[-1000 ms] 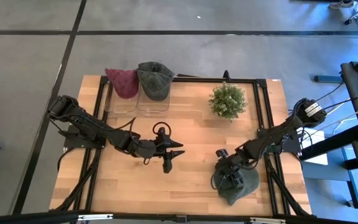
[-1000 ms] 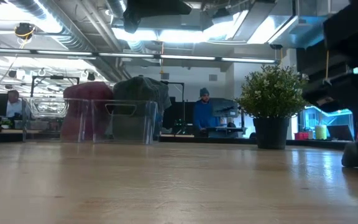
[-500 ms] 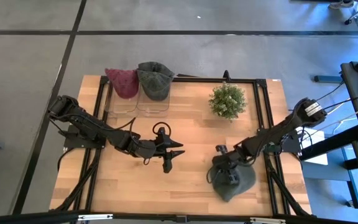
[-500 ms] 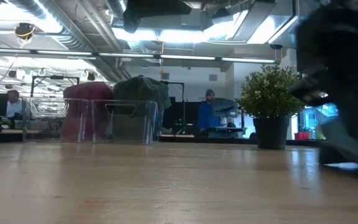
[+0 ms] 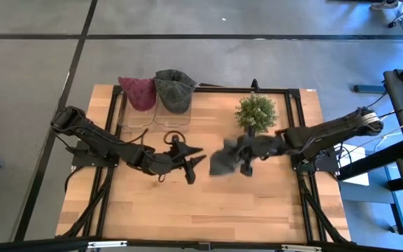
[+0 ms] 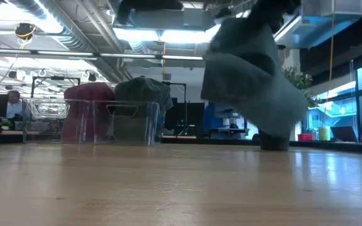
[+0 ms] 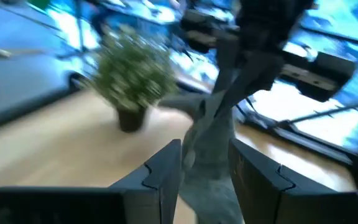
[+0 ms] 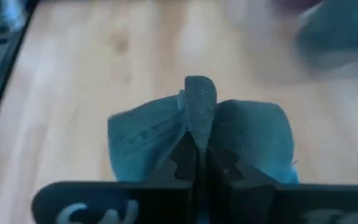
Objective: Pick & Place hat
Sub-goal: Put the black cap into the right transparent bin
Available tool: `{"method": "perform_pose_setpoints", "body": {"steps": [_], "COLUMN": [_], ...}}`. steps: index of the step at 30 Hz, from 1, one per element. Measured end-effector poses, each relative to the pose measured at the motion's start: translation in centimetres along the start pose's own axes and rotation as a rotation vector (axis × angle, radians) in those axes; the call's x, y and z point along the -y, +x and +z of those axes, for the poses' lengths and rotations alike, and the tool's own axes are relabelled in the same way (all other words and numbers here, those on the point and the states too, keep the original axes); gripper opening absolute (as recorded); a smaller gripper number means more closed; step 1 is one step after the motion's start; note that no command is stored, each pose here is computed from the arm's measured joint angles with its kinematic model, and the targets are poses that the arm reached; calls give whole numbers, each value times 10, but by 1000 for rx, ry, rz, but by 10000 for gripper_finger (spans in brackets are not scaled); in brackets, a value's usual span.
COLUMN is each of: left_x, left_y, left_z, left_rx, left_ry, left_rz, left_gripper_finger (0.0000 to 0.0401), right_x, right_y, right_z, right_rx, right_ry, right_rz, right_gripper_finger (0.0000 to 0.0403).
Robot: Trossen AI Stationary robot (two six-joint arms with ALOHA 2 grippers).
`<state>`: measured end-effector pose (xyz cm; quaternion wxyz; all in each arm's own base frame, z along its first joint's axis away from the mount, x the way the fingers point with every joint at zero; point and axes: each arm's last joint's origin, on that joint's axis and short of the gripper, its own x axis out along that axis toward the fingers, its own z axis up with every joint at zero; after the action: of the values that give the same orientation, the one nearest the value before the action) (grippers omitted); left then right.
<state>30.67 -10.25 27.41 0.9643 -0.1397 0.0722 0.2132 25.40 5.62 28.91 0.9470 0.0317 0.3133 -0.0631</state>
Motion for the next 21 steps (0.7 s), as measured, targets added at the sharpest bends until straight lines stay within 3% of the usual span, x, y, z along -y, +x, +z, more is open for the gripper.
{"method": "perform_pose_setpoints", "body": {"steps": [5,10,14,21], "left_x": [-5,-9,-12,-14], "left_y": [-15,-13,-8,-6], "left_z": [20,35,37,37], "left_rx": [105,185,164,158], "left_ry": [-83,-241,-249,-229], "left_rz": [100,86,25,36], "left_gripper_finger": [136,149,153,149], "right_x": [11,17,23,26], "right_y": [-27,-39,-43,-44], "right_z": [38,63,73,77], "right_rx": [162,264,314,341], "right_ry": [18,-18,-49,-81], "right_rz": [-132,-231,-277,-263], "right_gripper_finger": [12,12,12,12]}}
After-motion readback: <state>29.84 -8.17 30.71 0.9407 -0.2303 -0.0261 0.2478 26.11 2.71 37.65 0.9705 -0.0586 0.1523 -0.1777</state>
